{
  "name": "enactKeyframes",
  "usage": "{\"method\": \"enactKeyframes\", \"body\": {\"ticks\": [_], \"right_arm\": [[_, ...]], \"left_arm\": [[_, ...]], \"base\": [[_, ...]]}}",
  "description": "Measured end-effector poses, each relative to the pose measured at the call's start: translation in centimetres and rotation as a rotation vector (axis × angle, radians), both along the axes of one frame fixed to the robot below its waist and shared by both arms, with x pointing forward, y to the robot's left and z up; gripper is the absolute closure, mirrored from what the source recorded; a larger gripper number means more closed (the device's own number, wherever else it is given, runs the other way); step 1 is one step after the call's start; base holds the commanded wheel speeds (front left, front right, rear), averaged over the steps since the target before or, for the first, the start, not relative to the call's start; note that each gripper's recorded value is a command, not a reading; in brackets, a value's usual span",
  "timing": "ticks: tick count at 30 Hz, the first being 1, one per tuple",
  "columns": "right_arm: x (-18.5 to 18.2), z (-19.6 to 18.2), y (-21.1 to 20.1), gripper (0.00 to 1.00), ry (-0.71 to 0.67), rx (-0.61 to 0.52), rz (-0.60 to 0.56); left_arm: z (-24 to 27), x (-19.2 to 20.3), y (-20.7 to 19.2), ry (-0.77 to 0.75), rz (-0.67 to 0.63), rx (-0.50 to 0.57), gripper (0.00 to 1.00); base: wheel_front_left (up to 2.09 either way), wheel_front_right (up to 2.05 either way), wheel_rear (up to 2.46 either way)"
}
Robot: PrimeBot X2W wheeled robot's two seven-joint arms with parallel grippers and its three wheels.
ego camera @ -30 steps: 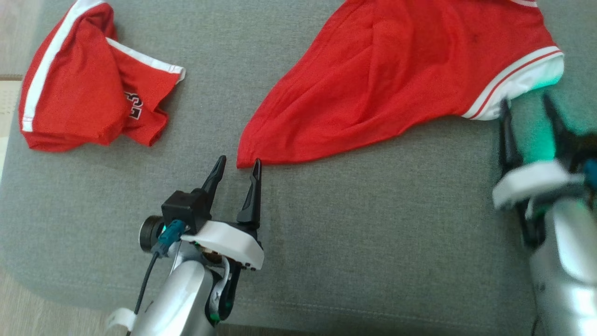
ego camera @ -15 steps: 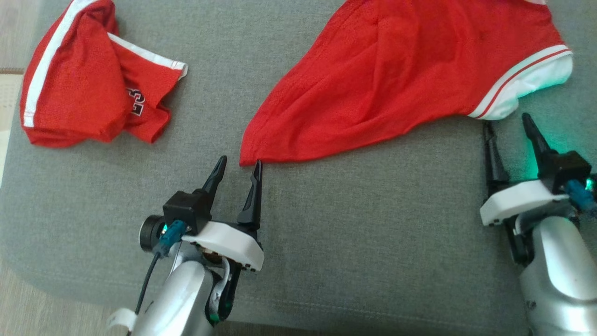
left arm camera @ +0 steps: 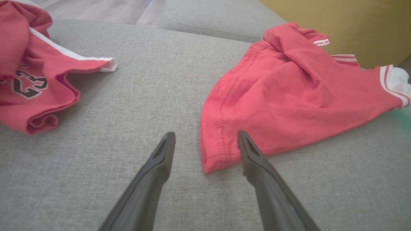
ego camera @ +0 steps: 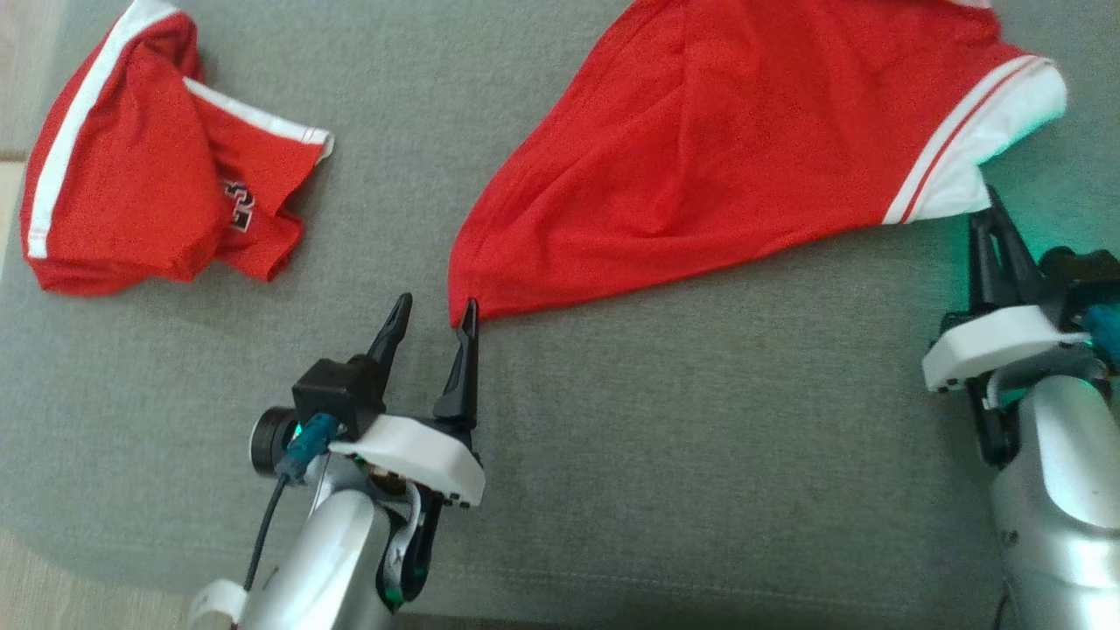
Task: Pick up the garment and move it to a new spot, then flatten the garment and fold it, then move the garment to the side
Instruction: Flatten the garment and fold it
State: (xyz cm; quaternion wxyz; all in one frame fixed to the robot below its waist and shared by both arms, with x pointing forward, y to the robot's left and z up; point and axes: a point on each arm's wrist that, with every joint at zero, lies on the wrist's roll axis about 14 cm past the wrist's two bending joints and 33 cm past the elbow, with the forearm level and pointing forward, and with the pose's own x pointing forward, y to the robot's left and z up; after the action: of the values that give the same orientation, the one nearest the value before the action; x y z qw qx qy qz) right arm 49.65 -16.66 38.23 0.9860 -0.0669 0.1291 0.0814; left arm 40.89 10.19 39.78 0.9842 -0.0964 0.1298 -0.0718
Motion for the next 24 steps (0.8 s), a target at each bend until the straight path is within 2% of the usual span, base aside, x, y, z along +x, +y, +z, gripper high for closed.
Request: {"method": "enactKeyframes", "body": {"ticks": [3,10,13,14,15,16,19,24], "right_arm": [[-0.3,2.3,-1.7,1.00,-0.064,-0.030,-0.026],[-1.9,10.3,-6.1,1.00,-0.275,-0.186,-0.071],[-3.8,12.1,-7.4,1.00,-0.303,-0.231,-0.098],[-4.4,12.4,-7.8,0.96,-0.301,-0.236,-0.115],[-5.1,12.6,-8.2,0.51,-0.296,-0.243,-0.132],[-5.8,12.8,-8.5,0.00,-0.292,-0.244,-0.147],[-7.6,12.5,-8.5,0.00,-0.267,-0.224,-0.176],[-10.0,8.8,-8.0,0.00,-0.144,-0.145,-0.209]], "left_arm": [[0.4,-0.4,-0.7,-0.010,-0.023,-0.003,0.00],[0.8,-1.9,-2.6,-0.011,-0.070,-0.016,0.00],[1.1,-2.3,-3.5,-0.016,-0.095,-0.022,0.00],[1.2,-2.4,-3.7,-0.017,-0.104,-0.023,0.00],[1.2,-2.6,-4.0,-0.018,-0.111,-0.024,0.00],[1.3,-2.7,-4.2,-0.018,-0.118,-0.024,0.00],[1.3,-2.8,-4.7,-0.020,-0.132,-0.026,0.00],[1.1,-2.7,-4.7,-0.015,-0.136,-0.019,0.00]], "base": [[0.00,0.00,0.00],[0.00,0.00,0.00],[0.00,0.00,0.00],[0.00,0.00,0.00],[0.00,0.00,0.00],[0.00,0.00,0.00],[0.00,0.00,0.00],[0.00,0.00,0.00]]}}
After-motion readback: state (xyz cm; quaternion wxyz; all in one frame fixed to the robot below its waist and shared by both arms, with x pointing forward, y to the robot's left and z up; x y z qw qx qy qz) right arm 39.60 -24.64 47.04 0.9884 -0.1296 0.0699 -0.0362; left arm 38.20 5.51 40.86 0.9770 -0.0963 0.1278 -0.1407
